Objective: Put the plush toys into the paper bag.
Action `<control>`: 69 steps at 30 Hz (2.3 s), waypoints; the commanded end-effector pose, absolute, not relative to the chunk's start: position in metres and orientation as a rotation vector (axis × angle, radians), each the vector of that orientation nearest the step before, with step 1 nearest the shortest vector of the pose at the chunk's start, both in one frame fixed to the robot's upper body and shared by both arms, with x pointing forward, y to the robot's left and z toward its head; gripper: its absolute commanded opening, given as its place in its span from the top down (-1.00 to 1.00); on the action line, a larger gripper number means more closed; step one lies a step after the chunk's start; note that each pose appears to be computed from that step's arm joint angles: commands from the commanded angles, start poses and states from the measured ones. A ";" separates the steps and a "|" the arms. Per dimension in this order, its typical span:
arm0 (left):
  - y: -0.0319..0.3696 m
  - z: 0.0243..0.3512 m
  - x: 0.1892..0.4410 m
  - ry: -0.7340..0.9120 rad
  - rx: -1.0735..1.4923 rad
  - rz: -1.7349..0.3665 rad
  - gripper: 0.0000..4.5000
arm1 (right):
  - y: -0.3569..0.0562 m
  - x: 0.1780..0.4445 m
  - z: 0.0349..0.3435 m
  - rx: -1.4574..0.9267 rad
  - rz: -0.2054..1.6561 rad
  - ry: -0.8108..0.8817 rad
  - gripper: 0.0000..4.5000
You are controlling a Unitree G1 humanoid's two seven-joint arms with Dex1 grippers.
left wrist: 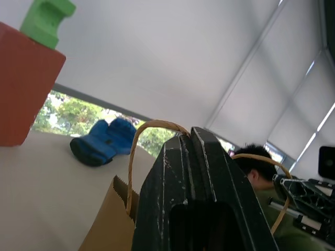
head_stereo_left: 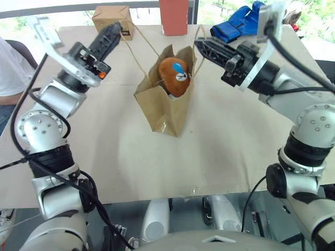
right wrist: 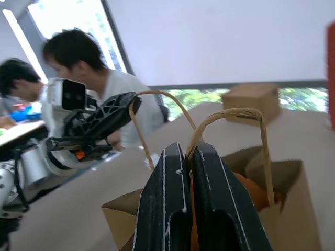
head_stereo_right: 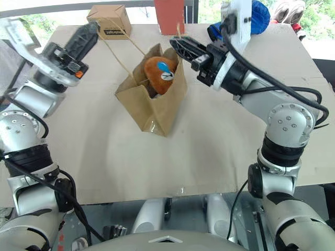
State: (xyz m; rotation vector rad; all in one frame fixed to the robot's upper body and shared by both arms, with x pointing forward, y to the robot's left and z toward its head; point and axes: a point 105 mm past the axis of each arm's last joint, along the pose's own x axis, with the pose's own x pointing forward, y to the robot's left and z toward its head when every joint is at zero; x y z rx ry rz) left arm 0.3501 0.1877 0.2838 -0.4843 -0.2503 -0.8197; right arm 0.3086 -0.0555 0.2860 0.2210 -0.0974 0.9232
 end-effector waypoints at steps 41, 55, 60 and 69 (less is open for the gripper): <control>0.151 0.198 0.288 -0.044 -0.132 -0.911 -0.99 | 0.012 0.320 0.180 -0.021 1.139 -0.015 1.00; 0.127 0.190 0.319 -0.193 -0.053 -0.682 0.29 | -0.008 0.313 0.169 -0.064 1.079 -0.037 1.00; 0.135 0.200 0.324 -0.214 -0.003 -0.889 0.98 | -0.043 0.289 0.189 -0.189 1.035 -0.196 1.00; 0.149 0.200 0.342 -0.151 0.390 -1.404 1.00 | -0.142 0.234 0.190 -0.333 0.858 -0.084 -0.59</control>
